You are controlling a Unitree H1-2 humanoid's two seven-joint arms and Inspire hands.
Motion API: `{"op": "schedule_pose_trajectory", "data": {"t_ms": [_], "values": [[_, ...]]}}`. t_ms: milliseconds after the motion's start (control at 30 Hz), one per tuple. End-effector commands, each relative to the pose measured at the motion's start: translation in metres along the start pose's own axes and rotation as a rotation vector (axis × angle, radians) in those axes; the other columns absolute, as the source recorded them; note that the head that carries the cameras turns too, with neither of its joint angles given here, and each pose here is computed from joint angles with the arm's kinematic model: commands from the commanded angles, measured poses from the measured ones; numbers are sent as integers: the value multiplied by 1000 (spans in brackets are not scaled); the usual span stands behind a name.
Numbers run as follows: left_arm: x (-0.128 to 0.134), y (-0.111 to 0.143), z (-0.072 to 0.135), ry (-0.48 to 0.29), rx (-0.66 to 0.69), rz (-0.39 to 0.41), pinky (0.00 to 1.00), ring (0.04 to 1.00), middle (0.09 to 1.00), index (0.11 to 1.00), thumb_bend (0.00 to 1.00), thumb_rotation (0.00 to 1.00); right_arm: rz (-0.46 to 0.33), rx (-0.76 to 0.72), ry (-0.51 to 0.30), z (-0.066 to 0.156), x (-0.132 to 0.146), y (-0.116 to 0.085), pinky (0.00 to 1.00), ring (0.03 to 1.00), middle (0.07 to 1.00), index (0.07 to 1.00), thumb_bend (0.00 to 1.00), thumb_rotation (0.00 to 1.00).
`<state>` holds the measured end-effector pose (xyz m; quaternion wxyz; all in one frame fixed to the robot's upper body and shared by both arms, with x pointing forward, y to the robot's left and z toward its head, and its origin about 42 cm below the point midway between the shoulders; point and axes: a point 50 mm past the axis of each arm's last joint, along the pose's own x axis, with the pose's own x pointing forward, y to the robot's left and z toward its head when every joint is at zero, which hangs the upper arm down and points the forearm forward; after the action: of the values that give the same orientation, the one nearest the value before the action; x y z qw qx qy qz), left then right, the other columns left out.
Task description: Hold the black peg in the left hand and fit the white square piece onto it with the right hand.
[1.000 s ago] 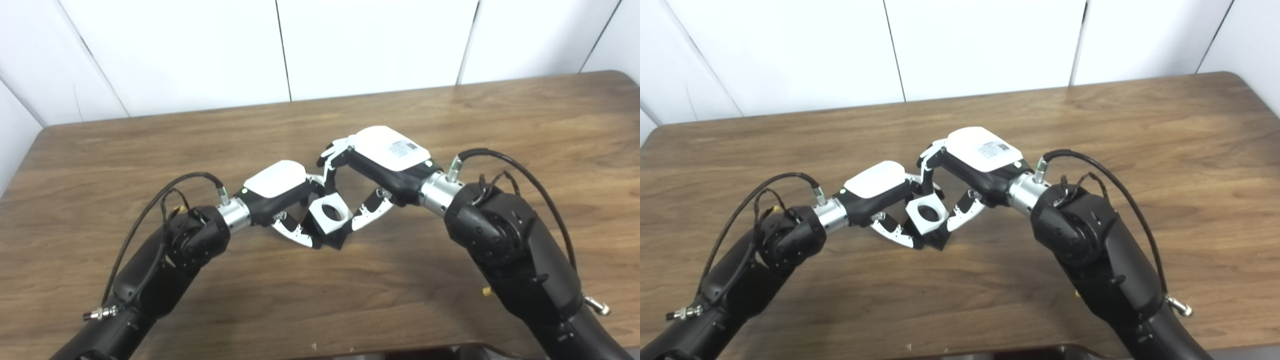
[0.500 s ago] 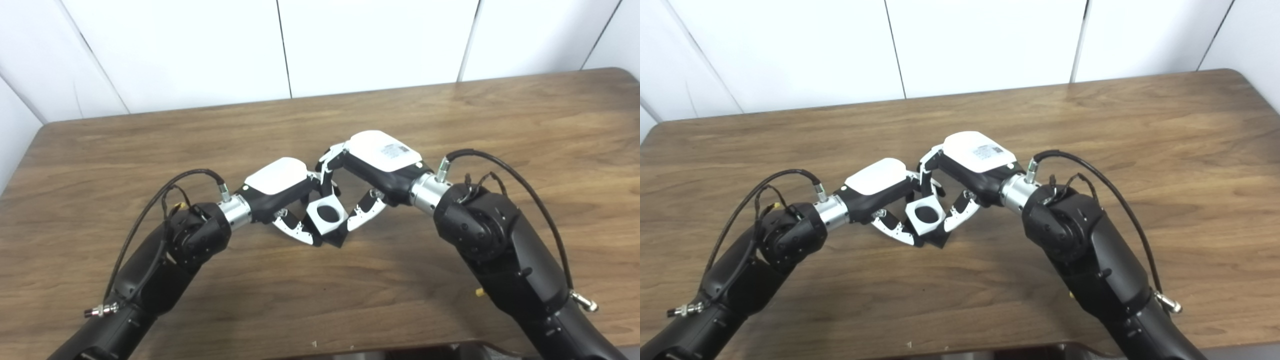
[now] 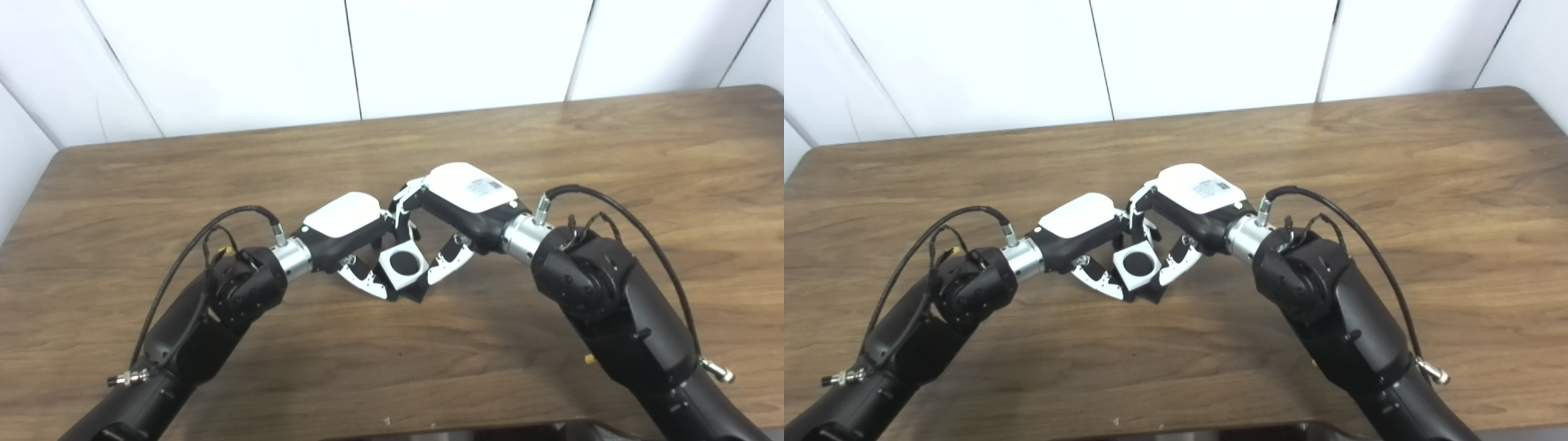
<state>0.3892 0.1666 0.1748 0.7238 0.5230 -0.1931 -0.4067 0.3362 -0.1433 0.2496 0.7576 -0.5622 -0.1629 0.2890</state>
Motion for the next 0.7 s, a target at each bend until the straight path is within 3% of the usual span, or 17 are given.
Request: {"op": "schedule_pose_trajectory", "data": {"t_ms": [0,33,67,133,233,367,667], "values": [[-13,-36,-16,121,26,-178,588,711,776,492,521,78,-40,-44,-48,6,3,-14,879,861,803,490,522,149],[-13,-36,-16,123,25,-179,590,712,776,492,521,77,-45,-39,-50,5,3,-15,874,861,816,494,522,151],[-14,-36,-17,125,23,-180,593,717,778,492,521,77,-54,-34,-50,5,2,-15,865,857,835,623,697,204],[-14,-36,-17,129,26,-180,598,721,778,492,521,77,-69,-24,-46,3,1,-15,855,861,880,832,886,287],[-14,-35,-18,130,30,-179,596,715,775,493,520,78,-82,-22,-39,-1,1,-15,866,879,923,961,967,373],[-15,-35,-19,132,28,-181,599,708,774,493,520,78,-85,-33,-30,-3,1,-16,878,891,940,986,999,420],[-15,-34,-20,129,28,-182,595,709,775,492,521,78,-81,-30,-23,-3,0,-16,874,886,927,948,1000,406]]}}
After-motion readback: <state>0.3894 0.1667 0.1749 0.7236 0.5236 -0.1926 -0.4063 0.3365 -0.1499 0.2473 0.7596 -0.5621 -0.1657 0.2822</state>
